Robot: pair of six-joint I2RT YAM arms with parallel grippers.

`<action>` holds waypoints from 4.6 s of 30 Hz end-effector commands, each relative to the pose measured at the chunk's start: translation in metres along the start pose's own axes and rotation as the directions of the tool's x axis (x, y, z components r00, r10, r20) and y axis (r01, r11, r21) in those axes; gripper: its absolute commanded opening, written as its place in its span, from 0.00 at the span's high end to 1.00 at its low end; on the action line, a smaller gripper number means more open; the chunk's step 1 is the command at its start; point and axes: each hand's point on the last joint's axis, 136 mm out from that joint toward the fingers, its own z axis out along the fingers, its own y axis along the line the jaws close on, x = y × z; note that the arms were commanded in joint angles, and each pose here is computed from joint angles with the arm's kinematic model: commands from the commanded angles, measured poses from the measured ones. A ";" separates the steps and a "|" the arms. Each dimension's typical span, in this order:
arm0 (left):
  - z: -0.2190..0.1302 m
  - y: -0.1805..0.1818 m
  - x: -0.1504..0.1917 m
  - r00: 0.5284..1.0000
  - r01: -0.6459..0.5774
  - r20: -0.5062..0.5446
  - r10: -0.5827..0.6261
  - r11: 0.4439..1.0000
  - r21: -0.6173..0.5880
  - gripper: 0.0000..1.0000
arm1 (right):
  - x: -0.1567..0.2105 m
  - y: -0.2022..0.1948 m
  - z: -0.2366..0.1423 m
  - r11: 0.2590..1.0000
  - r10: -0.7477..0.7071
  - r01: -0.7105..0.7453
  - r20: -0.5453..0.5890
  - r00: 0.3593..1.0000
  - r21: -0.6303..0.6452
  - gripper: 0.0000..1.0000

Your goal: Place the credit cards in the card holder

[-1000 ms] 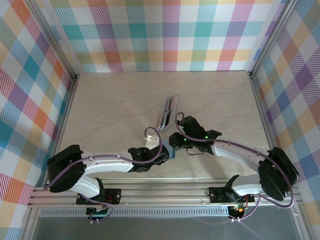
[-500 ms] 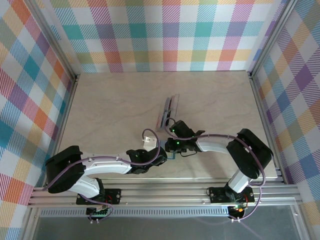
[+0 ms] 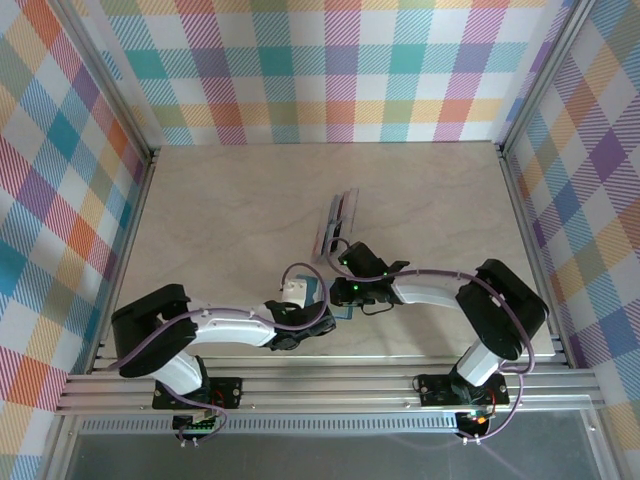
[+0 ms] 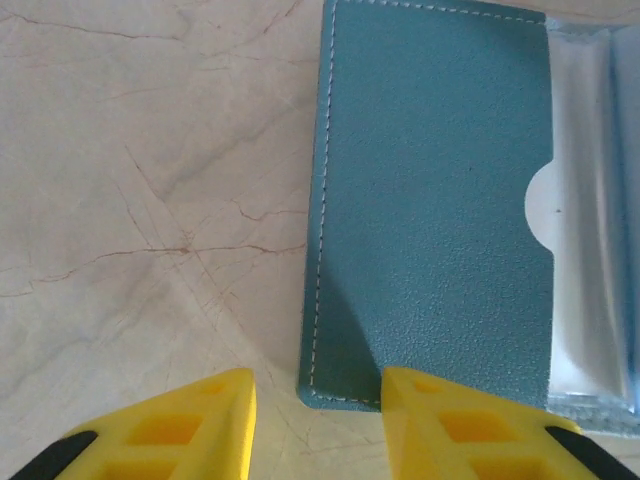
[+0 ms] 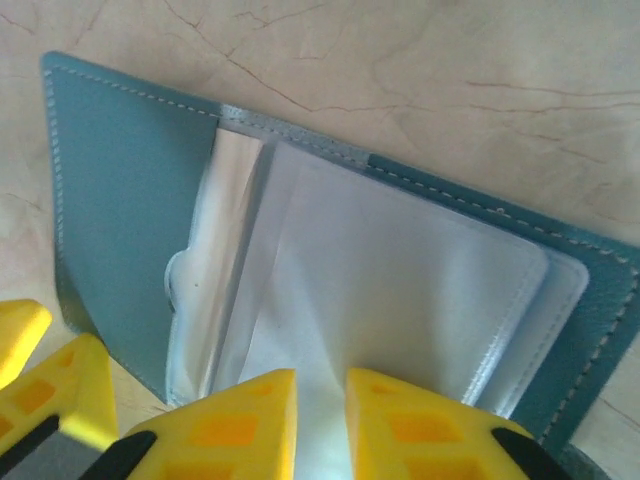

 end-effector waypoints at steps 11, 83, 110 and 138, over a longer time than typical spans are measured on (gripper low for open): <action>0.014 0.005 0.015 0.999 -0.021 -0.046 0.019 0.999 -0.036 0.65 | -0.018 -0.003 -0.020 0.960 -0.165 0.155 0.027 0.986 0.234 0.69; -0.002 -0.003 0.024 1.000 0.009 -0.018 -0.008 0.997 0.081 0.74 | 0.015 -0.018 0.012 0.900 -0.219 0.245 -0.110 0.969 0.361 0.60; -0.005 -0.013 0.037 1.000 -0.007 -0.024 0.009 0.994 0.111 0.77 | -0.003 0.042 -0.005 0.950 -0.251 0.254 -0.041 0.967 0.182 1.00; -0.030 0.017 0.029 0.998 0.062 -0.005 -0.061 0.989 0.135 0.64 | -0.002 0.103 0.009 0.960 -0.253 0.242 -0.068 0.965 -0.140 0.40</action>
